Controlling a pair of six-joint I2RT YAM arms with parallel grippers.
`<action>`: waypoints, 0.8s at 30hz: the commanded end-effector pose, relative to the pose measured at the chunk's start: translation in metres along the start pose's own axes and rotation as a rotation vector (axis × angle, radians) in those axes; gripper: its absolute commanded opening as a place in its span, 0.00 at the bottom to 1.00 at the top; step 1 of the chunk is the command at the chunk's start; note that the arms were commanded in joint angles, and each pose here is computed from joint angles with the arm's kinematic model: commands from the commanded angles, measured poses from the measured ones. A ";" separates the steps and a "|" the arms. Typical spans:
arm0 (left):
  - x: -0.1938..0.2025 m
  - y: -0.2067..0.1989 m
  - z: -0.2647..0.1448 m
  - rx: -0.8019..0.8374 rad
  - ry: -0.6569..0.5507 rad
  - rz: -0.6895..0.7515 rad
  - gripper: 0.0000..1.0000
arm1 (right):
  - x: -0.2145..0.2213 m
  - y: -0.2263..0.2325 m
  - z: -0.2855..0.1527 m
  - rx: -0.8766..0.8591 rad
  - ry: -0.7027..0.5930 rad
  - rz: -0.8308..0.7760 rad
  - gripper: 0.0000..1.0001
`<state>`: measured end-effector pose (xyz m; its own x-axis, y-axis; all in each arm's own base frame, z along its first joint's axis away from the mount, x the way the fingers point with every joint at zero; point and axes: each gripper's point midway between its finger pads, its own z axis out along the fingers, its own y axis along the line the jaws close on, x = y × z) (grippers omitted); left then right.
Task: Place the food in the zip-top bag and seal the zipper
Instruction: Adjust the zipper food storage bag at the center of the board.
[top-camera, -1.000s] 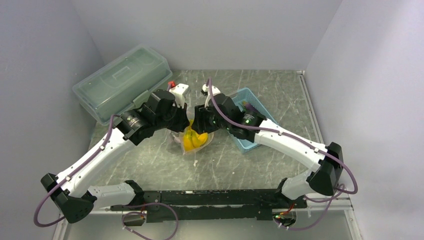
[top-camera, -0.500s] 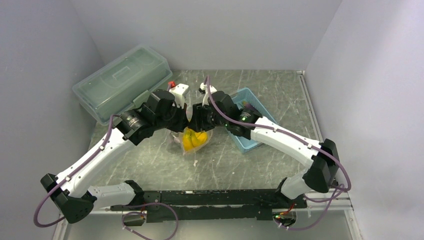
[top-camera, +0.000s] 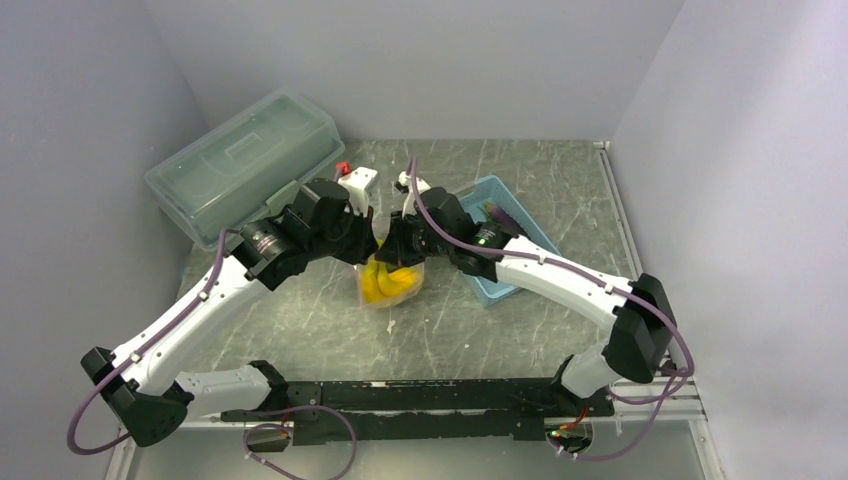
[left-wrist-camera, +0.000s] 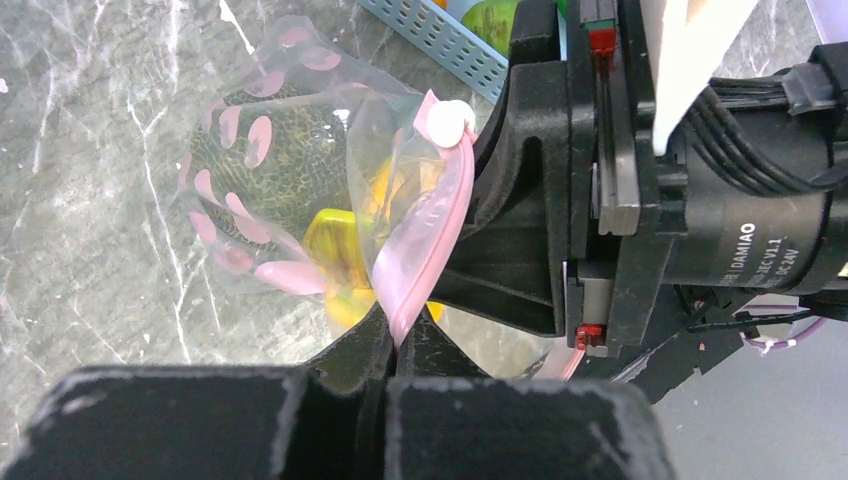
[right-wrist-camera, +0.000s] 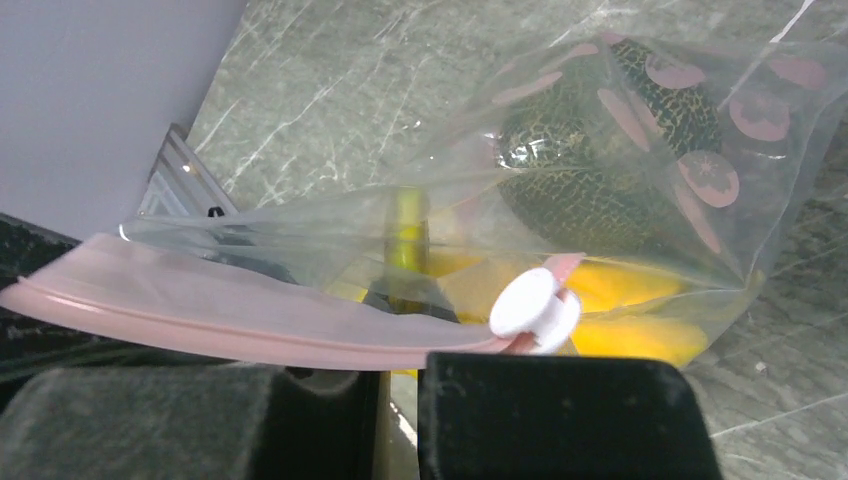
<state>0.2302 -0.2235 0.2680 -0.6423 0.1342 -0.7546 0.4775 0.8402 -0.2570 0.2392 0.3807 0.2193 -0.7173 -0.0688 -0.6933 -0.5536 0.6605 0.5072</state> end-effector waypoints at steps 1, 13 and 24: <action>-0.019 -0.008 -0.009 0.035 -0.062 0.002 0.00 | -0.018 0.013 -0.022 -0.077 -0.089 0.044 0.00; -0.016 -0.007 -0.003 0.029 -0.044 0.010 0.00 | -0.040 0.017 -0.073 -0.247 -0.264 0.216 0.00; -0.020 -0.003 0.000 0.002 -0.063 0.007 0.00 | -0.039 0.019 -0.083 -0.334 -0.267 0.306 0.00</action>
<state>0.2333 -0.2236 0.2650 -0.6444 0.1371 -0.7523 0.4699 0.8472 -0.2481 0.2259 0.3322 0.2746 -0.7639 0.2590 -0.5911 -0.4478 0.4470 0.7744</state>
